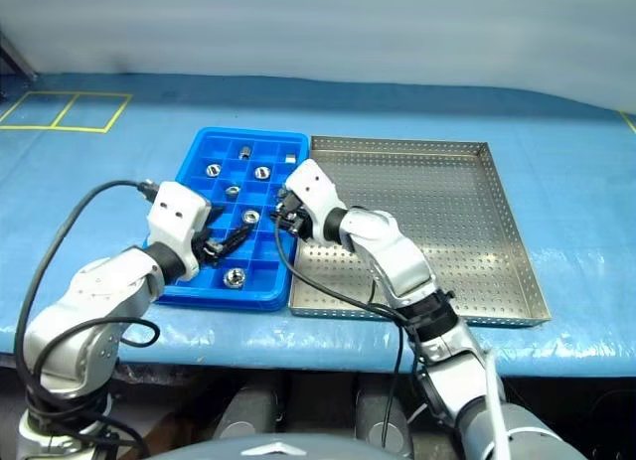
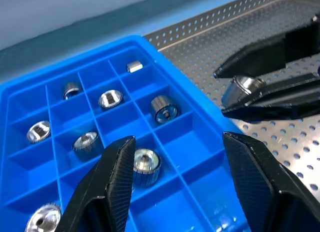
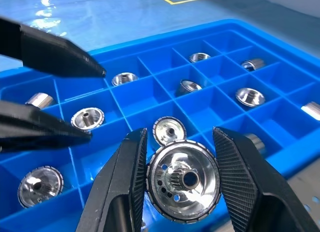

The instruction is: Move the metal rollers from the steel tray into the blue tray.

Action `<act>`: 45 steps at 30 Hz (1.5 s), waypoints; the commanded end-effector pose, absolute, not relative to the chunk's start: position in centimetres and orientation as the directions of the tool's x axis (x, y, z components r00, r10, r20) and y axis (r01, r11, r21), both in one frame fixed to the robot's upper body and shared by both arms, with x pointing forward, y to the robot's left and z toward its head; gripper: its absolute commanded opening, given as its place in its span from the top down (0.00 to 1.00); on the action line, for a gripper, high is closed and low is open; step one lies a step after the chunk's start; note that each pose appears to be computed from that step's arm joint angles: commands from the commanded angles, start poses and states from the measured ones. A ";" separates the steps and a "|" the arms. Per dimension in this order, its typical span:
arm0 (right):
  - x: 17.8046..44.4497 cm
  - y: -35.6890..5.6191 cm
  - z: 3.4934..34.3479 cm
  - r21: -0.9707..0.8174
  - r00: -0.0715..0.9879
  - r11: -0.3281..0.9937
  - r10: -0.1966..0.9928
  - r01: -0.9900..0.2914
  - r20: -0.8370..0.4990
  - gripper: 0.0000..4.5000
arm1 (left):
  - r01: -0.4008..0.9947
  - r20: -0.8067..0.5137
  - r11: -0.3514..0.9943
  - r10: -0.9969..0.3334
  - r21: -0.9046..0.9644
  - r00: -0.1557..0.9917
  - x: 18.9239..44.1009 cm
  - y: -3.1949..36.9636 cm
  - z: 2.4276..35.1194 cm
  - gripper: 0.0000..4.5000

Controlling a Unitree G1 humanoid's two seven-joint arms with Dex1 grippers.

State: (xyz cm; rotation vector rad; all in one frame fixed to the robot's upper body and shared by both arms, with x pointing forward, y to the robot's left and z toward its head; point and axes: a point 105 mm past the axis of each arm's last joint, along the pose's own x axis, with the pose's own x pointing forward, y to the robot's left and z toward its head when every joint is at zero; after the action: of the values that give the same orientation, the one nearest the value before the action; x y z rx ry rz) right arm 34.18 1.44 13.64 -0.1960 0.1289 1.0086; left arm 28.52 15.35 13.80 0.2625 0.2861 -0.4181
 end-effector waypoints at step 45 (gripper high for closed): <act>31.8 -17.3 14.1 -0.222 0.820 0.791 0.532 -0.570 -0.210 0.00 | 0.639 -0.101 0.762 -0.631 0.105 0.769 34.2 7.8 15.2 0.00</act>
State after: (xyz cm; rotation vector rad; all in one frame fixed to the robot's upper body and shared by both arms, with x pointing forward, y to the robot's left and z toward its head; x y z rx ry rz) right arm 32.05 -17.47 12.35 -0.2585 0.2107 0.5774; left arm 34.60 7.81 13.06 0.1519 0.1525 -0.6817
